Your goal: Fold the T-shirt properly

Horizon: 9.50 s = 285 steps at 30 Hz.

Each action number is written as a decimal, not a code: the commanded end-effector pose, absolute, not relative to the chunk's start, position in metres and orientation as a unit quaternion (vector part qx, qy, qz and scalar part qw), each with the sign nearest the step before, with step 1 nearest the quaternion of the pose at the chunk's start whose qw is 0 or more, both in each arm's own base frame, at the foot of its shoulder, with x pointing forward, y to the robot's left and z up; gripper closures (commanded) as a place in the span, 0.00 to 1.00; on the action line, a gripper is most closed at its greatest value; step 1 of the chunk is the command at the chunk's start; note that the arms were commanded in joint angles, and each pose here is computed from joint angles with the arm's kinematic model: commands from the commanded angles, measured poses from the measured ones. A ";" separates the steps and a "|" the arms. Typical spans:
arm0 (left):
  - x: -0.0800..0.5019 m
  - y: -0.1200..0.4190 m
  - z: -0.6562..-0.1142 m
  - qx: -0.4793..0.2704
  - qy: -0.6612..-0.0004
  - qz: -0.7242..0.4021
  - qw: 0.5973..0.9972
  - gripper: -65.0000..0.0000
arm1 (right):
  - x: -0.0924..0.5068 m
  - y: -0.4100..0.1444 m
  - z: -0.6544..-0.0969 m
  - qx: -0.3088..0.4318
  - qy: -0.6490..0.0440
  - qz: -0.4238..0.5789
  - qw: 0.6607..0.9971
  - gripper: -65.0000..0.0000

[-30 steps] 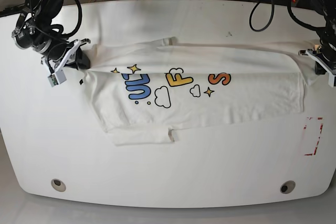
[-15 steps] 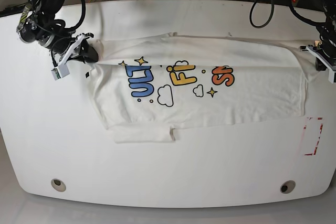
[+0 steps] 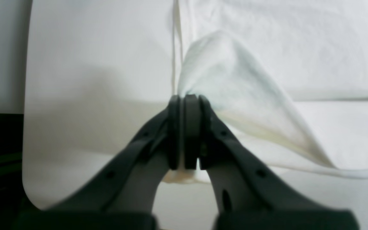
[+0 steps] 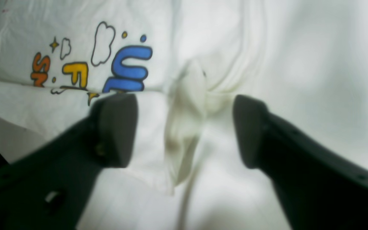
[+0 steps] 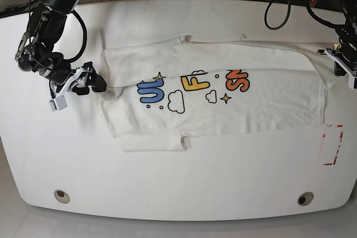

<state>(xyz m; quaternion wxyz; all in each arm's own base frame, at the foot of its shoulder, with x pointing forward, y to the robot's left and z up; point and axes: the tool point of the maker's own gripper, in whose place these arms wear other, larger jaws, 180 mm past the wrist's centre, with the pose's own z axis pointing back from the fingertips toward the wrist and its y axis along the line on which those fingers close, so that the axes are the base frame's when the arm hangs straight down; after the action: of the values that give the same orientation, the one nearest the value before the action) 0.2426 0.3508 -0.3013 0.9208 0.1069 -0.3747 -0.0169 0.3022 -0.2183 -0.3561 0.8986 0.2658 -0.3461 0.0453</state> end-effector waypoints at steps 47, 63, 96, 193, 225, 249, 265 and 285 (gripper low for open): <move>0.264 0.344 -0.276 0.112 -0.417 -0.034 0.902 1.00 | 0.168 -0.168 -0.355 0.220 -0.308 0.113 0.919 0.95; 0.288 0.328 -0.249 0.103 -0.468 -0.027 0.877 1.00 | 0.249 -0.191 -0.351 0.214 -0.330 0.136 0.909 0.94; 0.292 0.337 -0.245 0.132 -0.463 -0.026 0.876 1.00 | 0.275 -0.164 -0.351 0.394 -0.311 0.087 0.861 0.44; 0.220 0.317 -0.320 0.097 -0.359 -0.052 0.927 1.00 | 0.143 -0.221 -0.386 0.255 -0.268 -0.033 0.928 0.35; 0.226 0.317 -0.316 0.097 -0.369 -0.051 0.923 1.00 | 0.185 -0.197 -0.423 0.309 -0.250 -0.034 0.917 1.00; 0.311 0.244 -0.275 0.030 -0.492 -0.081 0.866 1.00 | 0.240 -0.230 -0.327 0.194 -0.377 0.080 0.902 1.00; 0.406 0.243 -0.122 0.121 -0.634 -0.127 0.753 1.00 | 0.413 -0.263 -0.212 0.140 -0.476 0.158 0.854 1.00; 0.402 0.284 0.105 0.208 -0.780 -0.116 0.578 1.00 | 0.485 -0.270 -0.012 0.043 -0.568 0.257 0.780 1.00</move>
<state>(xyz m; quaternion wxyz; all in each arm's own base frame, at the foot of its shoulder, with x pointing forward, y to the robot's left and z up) 0.4060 0.2758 0.0934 0.5858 0.1948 -0.7764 -0.1268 0.4887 -0.2559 -0.0320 0.7874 0.0701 -0.5562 0.2564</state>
